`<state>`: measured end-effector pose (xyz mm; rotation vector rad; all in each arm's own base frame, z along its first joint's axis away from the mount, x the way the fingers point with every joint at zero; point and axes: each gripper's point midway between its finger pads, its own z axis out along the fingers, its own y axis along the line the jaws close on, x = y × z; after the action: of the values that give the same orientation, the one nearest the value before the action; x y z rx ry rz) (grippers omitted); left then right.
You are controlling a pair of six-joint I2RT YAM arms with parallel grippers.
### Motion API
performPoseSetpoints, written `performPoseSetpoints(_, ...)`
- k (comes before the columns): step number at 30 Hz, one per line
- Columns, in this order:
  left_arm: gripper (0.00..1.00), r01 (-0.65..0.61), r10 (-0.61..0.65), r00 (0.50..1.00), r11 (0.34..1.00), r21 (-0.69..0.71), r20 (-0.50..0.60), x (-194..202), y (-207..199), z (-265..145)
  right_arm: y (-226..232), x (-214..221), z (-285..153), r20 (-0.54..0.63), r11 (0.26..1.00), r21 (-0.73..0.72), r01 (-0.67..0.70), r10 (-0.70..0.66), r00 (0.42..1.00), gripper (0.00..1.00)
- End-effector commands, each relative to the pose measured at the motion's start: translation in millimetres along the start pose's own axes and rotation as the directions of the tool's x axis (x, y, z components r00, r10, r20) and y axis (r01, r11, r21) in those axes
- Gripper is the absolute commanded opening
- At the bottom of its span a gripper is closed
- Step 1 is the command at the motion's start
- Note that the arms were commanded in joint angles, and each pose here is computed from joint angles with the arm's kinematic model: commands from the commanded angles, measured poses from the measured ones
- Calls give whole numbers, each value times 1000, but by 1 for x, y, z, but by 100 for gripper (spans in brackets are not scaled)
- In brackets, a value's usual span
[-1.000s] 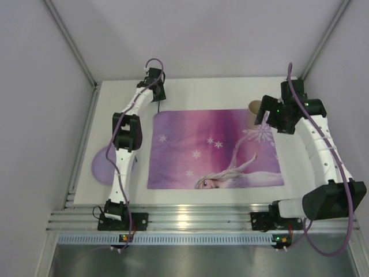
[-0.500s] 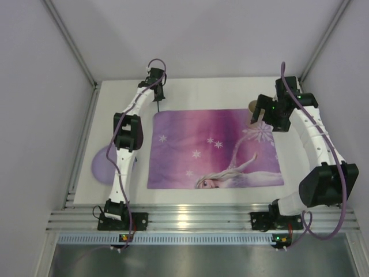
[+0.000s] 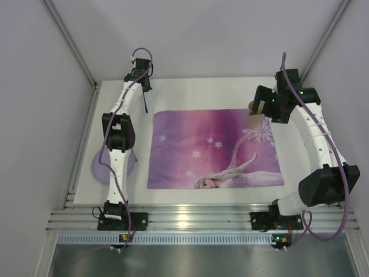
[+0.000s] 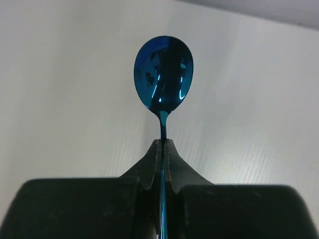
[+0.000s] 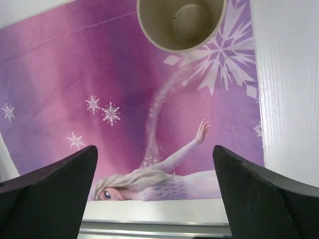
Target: Set the dinner table for one person
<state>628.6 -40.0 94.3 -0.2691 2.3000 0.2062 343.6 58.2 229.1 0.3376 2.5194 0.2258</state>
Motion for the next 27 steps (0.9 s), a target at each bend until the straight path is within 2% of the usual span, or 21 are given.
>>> performPoseSetpoints(1, 0, 76, -93, 975, 993, 91, 203, -92, 4, -90, 17, -21, -17, 89, 999, -45, 25, -21, 996, 99)
performPoseSetpoints(5, 0, 121, -154, 975, 973, 195, 161, -85, -12, -127, 36, -24, -22, 110, 995, -92, 48, -37, 993, 99)
performPoseSetpoints(7, 0, 127, -156, 981, 965, 228, 116, -69, -23, -136, 62, -22, -27, 110, 979, -182, 95, -75, 991, 99)
performPoseSetpoints(8, 0, 150, -185, 976, 952, 267, 112, -71, -33, -155, 76, -26, -29, 131, 967, -227, 115, -87, 988, 99)
performPoseSetpoints(11, 0, 175, -200, 979, 919, 352, 35, -49, -65, -187, 131, -19, -39, 152, 900, -393, 187, -137, 979, 100)
performPoseSetpoints(13, 0, 191, -203, 979, 895, 403, -12, -38, -86, -207, 161, -19, -41, 162, 856, -482, 186, -122, 979, 100)
performPoseSetpoints(17, 0, 183, -188, 981, 833, 523, -44, -23, -131, -272, 209, -7, -44, 167, 777, -595, 205, -130, 977, 100)
performPoseSetpoints(23, 0, 249, -224, 967, 741, 623, -121, -14, -148, -321, 231, 8, -29, 148, 744, -639, 195, -130, 980, 100)
performPoseSetpoints(27, 0, 257, -231, 964, 709, 657, -129, -16, -152, -345, 224, 27, -14, 117, 749, -645, 151, -99, 988, 99)
